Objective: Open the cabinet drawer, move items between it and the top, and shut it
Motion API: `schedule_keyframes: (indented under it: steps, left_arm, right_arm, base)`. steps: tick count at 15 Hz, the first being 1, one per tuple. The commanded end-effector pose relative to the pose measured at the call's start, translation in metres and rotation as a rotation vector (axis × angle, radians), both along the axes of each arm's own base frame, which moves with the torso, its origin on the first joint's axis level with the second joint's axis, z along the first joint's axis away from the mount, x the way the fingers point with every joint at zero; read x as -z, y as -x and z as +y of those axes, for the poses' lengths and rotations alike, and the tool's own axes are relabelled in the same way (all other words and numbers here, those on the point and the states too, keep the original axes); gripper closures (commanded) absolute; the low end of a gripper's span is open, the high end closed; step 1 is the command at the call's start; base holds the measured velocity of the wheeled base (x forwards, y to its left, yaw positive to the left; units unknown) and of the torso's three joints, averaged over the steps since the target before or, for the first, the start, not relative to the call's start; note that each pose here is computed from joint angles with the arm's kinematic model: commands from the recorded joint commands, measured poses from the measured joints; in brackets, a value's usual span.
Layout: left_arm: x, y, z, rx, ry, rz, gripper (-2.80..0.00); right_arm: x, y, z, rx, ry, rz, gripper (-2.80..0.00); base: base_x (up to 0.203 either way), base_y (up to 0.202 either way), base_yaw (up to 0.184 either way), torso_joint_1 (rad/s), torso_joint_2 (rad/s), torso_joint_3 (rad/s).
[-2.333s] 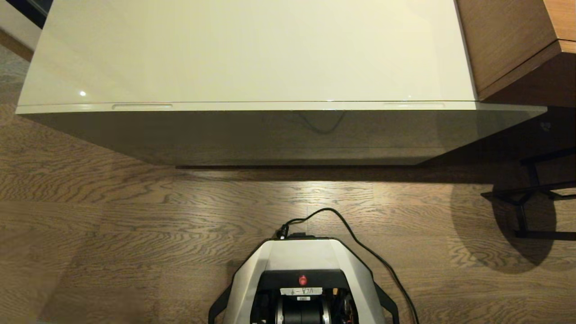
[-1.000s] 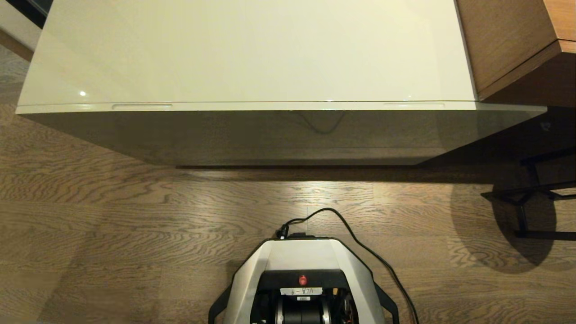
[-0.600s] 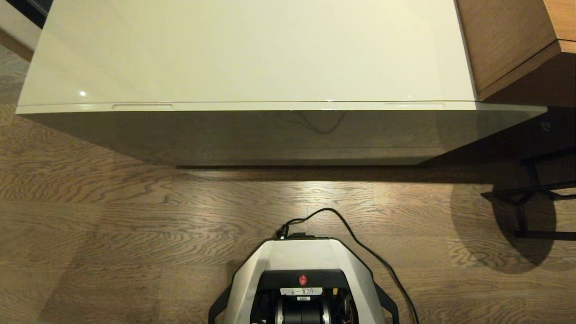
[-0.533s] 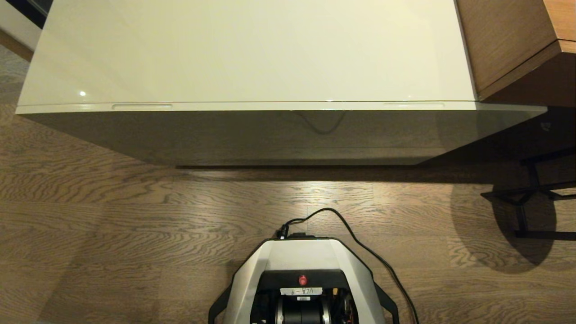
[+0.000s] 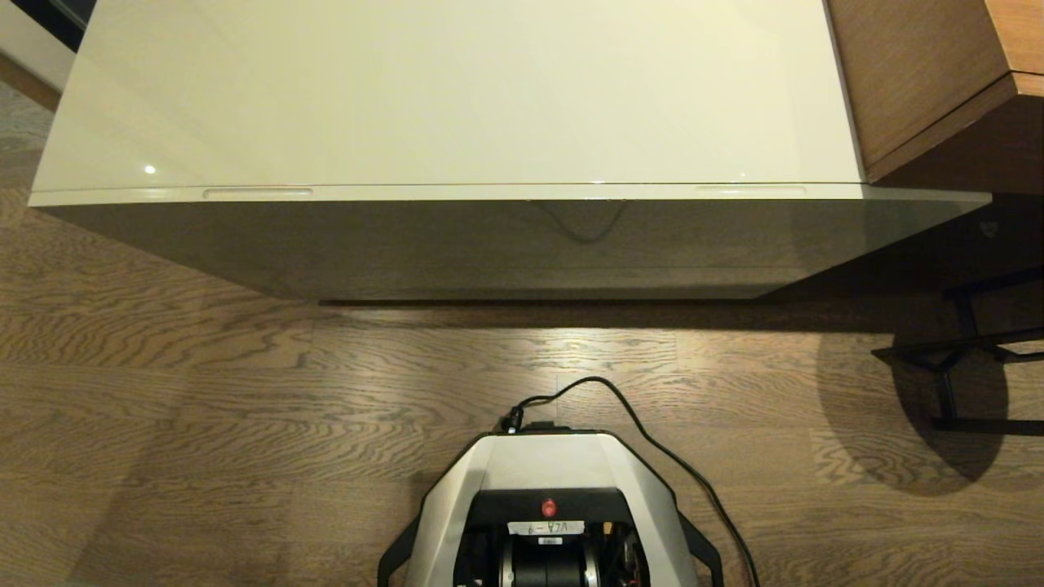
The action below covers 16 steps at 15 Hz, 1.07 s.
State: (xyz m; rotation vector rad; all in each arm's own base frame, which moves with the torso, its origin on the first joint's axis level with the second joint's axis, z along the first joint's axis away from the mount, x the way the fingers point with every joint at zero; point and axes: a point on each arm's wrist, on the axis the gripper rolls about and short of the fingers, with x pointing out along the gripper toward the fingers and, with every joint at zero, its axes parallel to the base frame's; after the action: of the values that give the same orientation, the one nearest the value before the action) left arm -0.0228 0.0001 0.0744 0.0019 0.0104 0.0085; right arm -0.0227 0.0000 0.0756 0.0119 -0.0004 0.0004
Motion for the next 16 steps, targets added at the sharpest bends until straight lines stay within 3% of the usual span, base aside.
schedule_keyframes:
  steps: [1,16]
  left_arm:
    - [0.0000,-0.0001,0.0000,-0.002,0.000,0.002,0.00]
    - [0.0000,-0.0001,0.0000,-0.001,0.000,0.002,0.00]
  right_arm:
    - [0.0004,-0.0002,0.0000,-0.001,0.001,0.002,0.00]
    - [0.0004,-0.0002,0.0000,-0.001,0.000,0.002,0.00]
  base:
    - [0.000,0.000,0.000,0.000,0.00,0.000]
    - [0.000,0.000,0.000,0.000,0.00,0.000]
